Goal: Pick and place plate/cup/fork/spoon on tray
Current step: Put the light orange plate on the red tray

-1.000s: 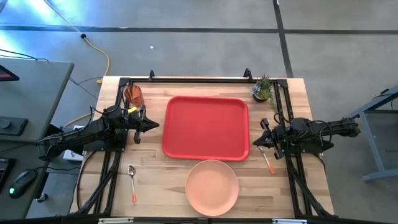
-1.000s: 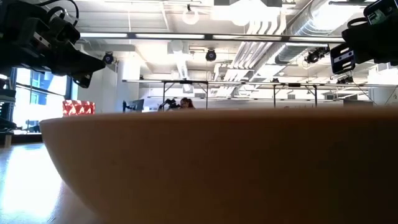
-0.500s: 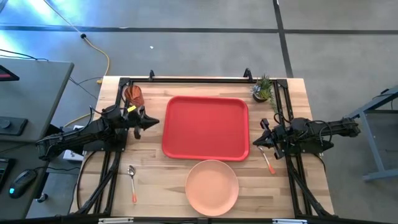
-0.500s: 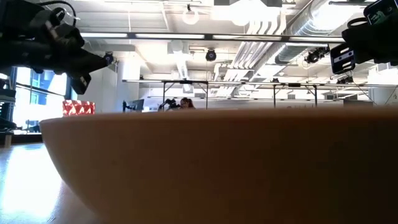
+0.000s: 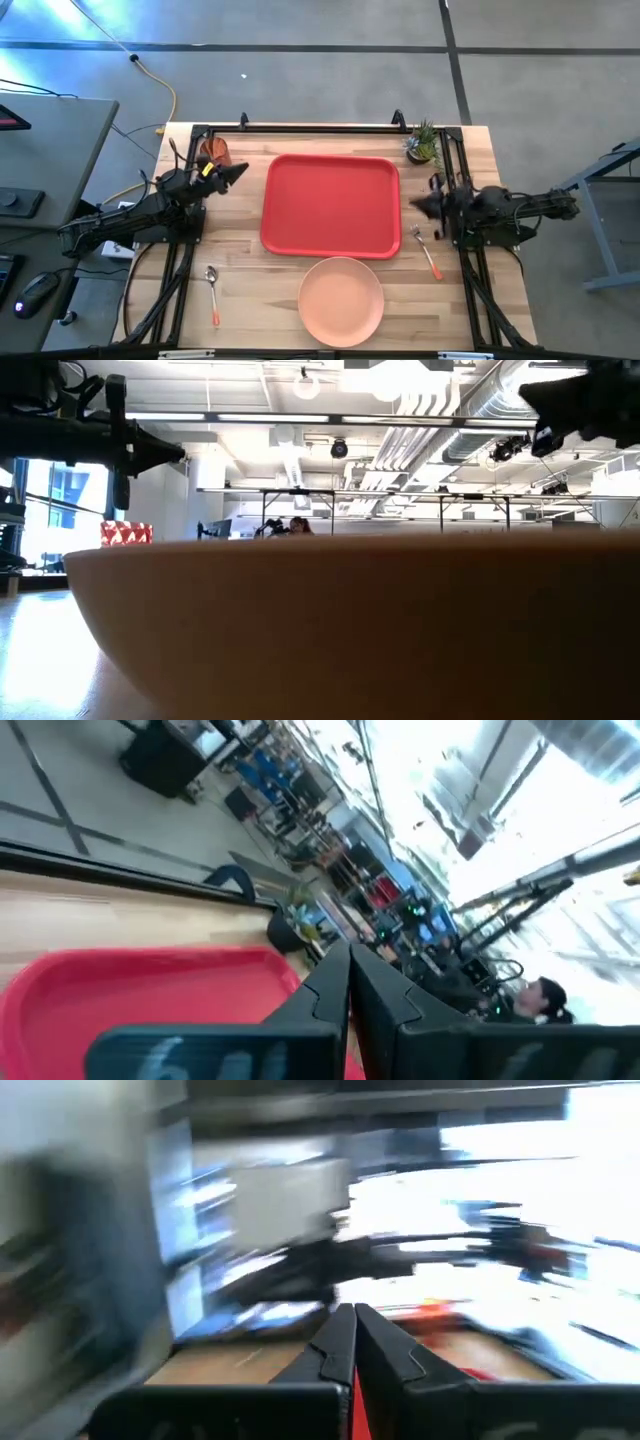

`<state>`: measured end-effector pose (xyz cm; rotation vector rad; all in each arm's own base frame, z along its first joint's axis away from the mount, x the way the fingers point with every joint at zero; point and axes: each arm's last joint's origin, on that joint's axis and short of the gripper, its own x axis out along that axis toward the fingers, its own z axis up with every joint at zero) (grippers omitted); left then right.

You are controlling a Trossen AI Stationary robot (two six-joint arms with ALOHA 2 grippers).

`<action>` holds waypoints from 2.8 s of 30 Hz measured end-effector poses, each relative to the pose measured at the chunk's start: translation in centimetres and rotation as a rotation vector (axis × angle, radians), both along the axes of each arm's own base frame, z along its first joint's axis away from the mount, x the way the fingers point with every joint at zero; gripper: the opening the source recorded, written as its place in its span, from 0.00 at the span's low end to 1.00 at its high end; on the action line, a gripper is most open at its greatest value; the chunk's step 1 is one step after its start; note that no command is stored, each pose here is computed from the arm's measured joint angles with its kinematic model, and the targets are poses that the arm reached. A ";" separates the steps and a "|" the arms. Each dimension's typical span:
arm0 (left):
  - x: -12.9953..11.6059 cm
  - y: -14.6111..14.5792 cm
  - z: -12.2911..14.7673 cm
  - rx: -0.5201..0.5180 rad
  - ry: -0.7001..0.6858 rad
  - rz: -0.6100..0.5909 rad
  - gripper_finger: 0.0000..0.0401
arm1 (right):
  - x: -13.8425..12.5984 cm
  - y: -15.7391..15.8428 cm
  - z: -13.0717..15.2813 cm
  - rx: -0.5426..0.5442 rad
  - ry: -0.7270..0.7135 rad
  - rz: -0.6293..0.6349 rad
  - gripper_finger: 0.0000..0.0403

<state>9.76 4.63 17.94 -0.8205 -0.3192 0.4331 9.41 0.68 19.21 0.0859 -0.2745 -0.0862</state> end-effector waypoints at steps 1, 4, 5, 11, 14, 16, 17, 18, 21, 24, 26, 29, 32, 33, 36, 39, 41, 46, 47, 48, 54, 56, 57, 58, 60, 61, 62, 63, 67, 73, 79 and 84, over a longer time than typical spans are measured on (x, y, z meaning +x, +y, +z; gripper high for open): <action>0.0 0.0 0.1 0.011 -0.002 0.009 0.01 | -0.1 -0.4 0.1 0.099 -0.015 -0.119 0.00; -0.2 0.3 0.3 0.000 -0.034 0.104 0.01 | -0.5 -1.5 -0.5 0.430 -0.068 -0.491 0.00; -0.3 0.5 0.4 0.000 -0.049 0.143 0.01 | -0.6 -1.7 -0.8 0.512 -0.088 -0.562 0.00; -0.2 0.8 1.0 0.034 -0.090 0.177 0.01 | -0.5 -1.8 -1.6 0.645 -0.097 -0.603 0.00; 0.2 0.9 1.5 0.041 -0.063 0.165 0.01 | -0.5 -1.8 -0.9 0.649 -0.101 -0.602 0.00; 0.6 1.2 2.3 0.096 -0.012 0.181 0.01 | -0.7 -1.8 0.8 0.674 -0.153 -0.589 0.00; 0.8 1.4 2.6 0.127 0.026 0.194 0.01 | -0.7 -1.8 1.6 0.671 -0.169 -0.583 0.00; 1.0 1.7 2.8 0.160 0.073 0.210 0.01 | -0.7 -1.8 2.4 0.649 -0.168 -0.585 0.00; 1.8 2.8 3.0 0.231 0.208 0.230 0.01 | -0.5 -2.0 5.1 0.592 -0.163 -0.659 0.00; 2.5 4.4 3.0 0.202 0.278 0.207 0.01 | 0.2 -2.4 7.5 0.527 -0.132 -0.785 0.00; 3.0 5.4 3.6 0.191 0.296 0.169 0.01 | 0.9 -2.7 9.0 0.470 -0.095 -0.846 0.00; 3.9 6.9 5.6 0.216 0.290 0.127 0.01 | 2.3 -3.1 10.8 0.379 -0.029 -0.892 0.00; 4.8 8.4 8.4 0.275 0.313 0.114 0.01 | 3.9 -3.4 12.1 0.292 0.041 -0.867 0.00; 5.1 8.8 9.4 0.283 0.331 0.113 0.02 | 4.4 -3.4 12.5 0.273 0.064 -0.856 0.00; 5.9 9.6 11.9 0.311 0.444 0.096 0.05 | 5.7 -3.5 13.2 0.245 0.124 -0.848 0.00; 6.4 10.3 13.6 0.289 0.597 0.089 0.11 | 6.6 -3.5 13.4 0.267 0.183 -0.839 0.00; 6.4 10.6 14.4 0.226 0.704 0.104 0.15 | 7.1 -3.6 13.1 0.296 0.241 -0.806 0.00; 5.0 11.5 15.9 -0.006 0.906 0.216 0.25 | 8.0 -4.0 11.5 0.441 0.397 -0.664 0.00; 4.7 11.8 16.1 -0.053 0.936 0.237 0.26 | 8.3 -4.1 11.1 0.472 0.425 -0.634 0.00; 4.3 12.0 16.2 -0.094 0.963 0.258 0.28 | 8.5 -4.2 10.8 0.497 0.447 -0.611 0.00; 2.4 13.3 15.6 -0.318 1.097 0.370 0.35 | 10.2 -4.3 10.0 0.534 0.478 -0.533 0.00; 2.3 13.4 15.1 -0.388 1.097 0.379 0.36 | 10.6 -4.3 9.9 0.537 0.475 -0.517 0.00; 2.3 13.4 15.0 -0.413 1.084 0.368 0.37 | 10.8 -4.3 9.8 0.539 0.477 -0.507 0.00; 2.5 13.4 14.9 -0.430 1.065 0.337 0.37 | 10.9 -4.3 9.7 0.540 0.483 -0.498 0.00; 3.7 13.3 14.7 -0.429 1.017 0.251 0.37 | 11.1 -4.3 9.4 0.540 0.504 -0.490 0.00; 4.6 13.1 14.7 -0.407 0.992 0.194 0.37 | 11.2 -4.3 9.3 0.539 0.518 -0.491 0.00; 5.6 12.8 14.7 -0.380 0.973 0.136 0.37 | 11.1 -4.3 9.1 0.543 0.534 -0.495 0.00; 6.8 12.4 14.7 -0.348 0.955 0.076 0.37 | 11.1 -4.3 9.0 0.550 0.545 -0.505 0.00; 11.5 9.8 14.5 -0.159 0.914 -0.193 0.36 | 10.4 -4.4 8.4 0.613 0.556 -0.618 0.00; 16.3 3.7 11.6 -0.090 1.053 -0.589 0.35 | 9.6 -4.8 8.4 0.659 0.536 -0.699 0.00; 19.1 -1.4 8.5 -0.205 1.175 -0.731 0.35 | 9.5 -5.4 8.7 0.570 0.562 -0.706 0.00; 21.0 -4.5 6.6 -0.289 1.187 -0.752 0.35 | 9.5 -6.1 9.0 0.470 0.589 -0.691 0.00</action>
